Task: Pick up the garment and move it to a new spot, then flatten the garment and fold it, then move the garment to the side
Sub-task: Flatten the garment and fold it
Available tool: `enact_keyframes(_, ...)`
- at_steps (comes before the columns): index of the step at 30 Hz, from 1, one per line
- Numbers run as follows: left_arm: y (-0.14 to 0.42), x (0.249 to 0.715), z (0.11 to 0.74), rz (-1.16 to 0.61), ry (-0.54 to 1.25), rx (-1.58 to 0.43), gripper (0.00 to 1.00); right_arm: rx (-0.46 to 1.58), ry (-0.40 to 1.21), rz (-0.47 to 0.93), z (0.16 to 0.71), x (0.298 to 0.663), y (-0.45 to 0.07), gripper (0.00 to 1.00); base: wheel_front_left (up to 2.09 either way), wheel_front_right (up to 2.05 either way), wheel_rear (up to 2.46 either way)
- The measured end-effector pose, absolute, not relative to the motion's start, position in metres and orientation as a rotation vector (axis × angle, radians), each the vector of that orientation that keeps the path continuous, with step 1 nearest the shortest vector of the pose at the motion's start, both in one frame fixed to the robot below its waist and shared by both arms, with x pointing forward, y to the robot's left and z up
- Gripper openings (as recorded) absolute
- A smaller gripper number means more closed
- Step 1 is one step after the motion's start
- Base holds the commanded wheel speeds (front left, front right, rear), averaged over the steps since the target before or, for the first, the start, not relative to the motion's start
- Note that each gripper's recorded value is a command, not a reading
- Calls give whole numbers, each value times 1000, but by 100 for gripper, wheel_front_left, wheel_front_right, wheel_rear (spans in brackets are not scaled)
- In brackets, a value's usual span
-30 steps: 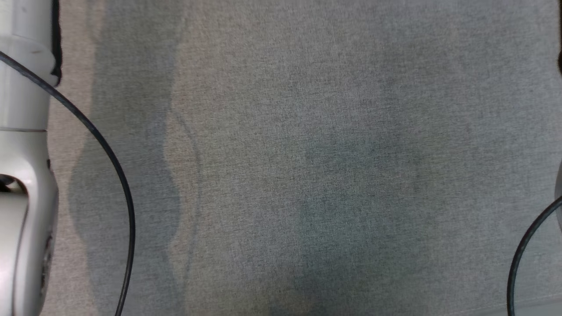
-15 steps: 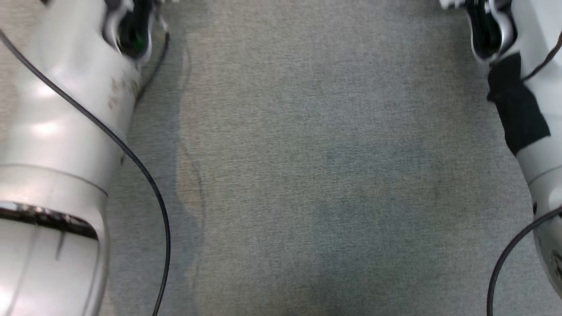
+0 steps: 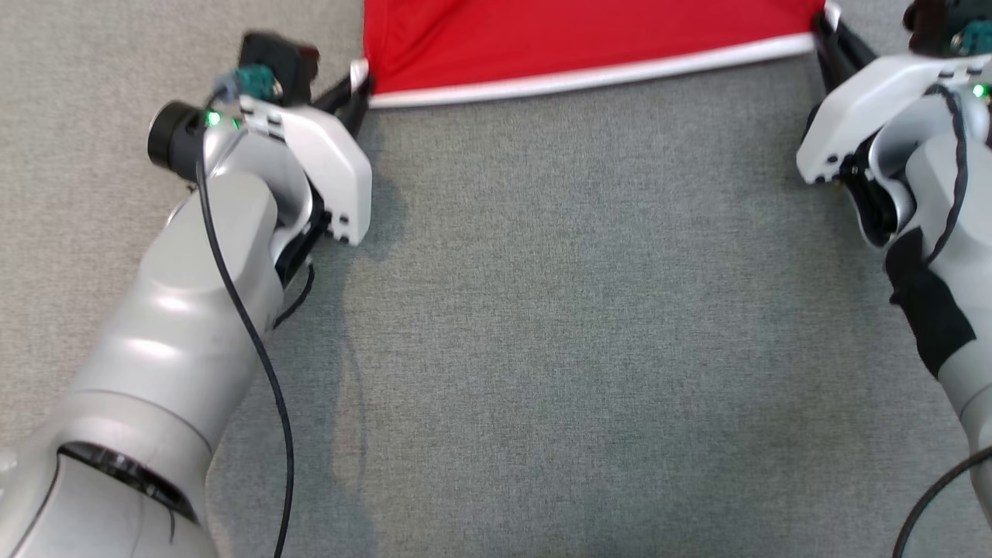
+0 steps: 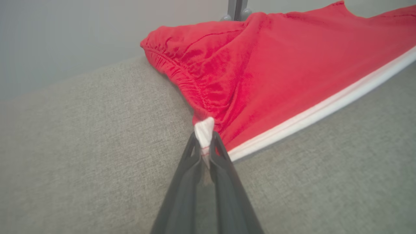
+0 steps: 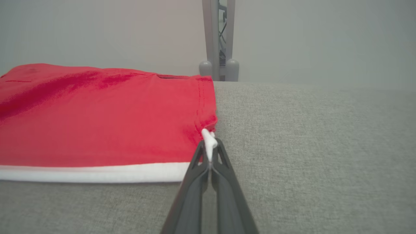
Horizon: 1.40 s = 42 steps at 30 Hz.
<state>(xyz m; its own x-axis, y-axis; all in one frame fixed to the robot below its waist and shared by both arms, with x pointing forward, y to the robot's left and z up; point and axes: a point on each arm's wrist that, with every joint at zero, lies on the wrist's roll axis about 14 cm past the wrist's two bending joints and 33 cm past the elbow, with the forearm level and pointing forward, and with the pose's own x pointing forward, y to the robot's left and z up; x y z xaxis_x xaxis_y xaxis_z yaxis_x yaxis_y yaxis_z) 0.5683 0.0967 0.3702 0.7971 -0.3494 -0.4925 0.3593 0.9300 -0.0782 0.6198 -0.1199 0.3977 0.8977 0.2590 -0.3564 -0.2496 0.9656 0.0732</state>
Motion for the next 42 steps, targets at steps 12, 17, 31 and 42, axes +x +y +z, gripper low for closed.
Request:
enact_keyframes(12,101,516,377,-431,569,121,0,-42,548,288,393,565,-133,0,0,0,0)
enact_keyframes(17,96,494,384,-407,596,2,0,-52,616,288,397,543,-144,0,0,0,0)
enact_keyframes(31,95,404,390,-406,656,-195,0,16,803,339,411,457,-166,0,0,0,0)
enact_keyframes(42,93,340,385,-431,695,-297,0,105,993,399,419,394,-178,0,0,0,0)
